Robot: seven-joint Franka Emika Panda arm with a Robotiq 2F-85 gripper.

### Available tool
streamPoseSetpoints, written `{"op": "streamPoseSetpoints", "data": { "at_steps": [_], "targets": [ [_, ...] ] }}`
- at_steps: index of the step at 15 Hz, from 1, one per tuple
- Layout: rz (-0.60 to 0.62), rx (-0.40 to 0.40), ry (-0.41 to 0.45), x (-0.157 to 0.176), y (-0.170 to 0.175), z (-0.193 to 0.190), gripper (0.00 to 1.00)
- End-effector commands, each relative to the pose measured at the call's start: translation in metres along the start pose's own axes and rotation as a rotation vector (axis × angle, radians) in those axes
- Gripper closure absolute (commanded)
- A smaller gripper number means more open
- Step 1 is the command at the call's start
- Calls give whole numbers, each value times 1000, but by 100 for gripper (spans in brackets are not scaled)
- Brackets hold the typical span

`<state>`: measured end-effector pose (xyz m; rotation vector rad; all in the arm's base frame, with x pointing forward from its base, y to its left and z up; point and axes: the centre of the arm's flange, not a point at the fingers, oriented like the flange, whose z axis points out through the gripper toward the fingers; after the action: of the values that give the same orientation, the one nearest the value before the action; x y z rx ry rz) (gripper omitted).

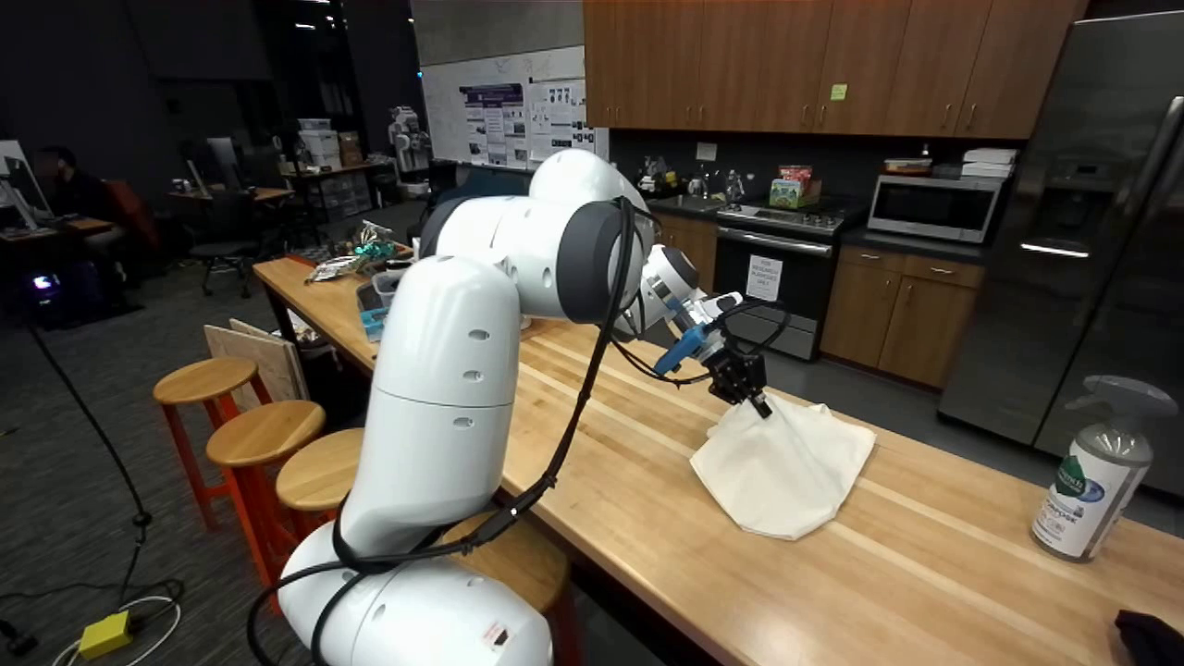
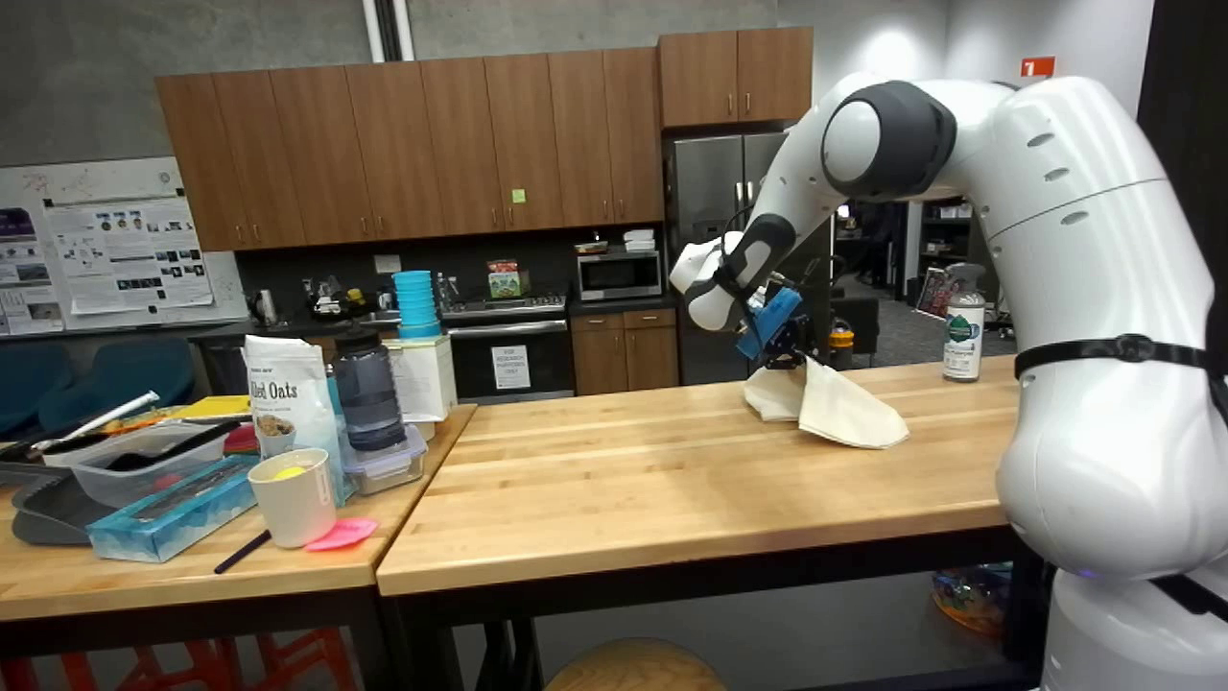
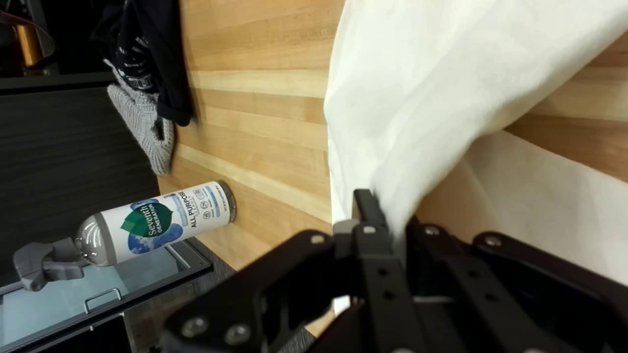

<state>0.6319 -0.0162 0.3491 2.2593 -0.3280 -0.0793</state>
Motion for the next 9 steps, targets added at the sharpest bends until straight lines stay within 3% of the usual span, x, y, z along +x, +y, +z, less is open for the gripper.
{"op": "streamPoseSetpoints", "data": {
  "at_steps": [1,2,5,9],
  "targets": [
    [0,0,0,0,0,0,89],
    [0,0,0,0,0,0,64],
    [-28,6,53,8,-22,-22,52],
    [-144,33,158,5,-77,-62,25]
  ]
}}
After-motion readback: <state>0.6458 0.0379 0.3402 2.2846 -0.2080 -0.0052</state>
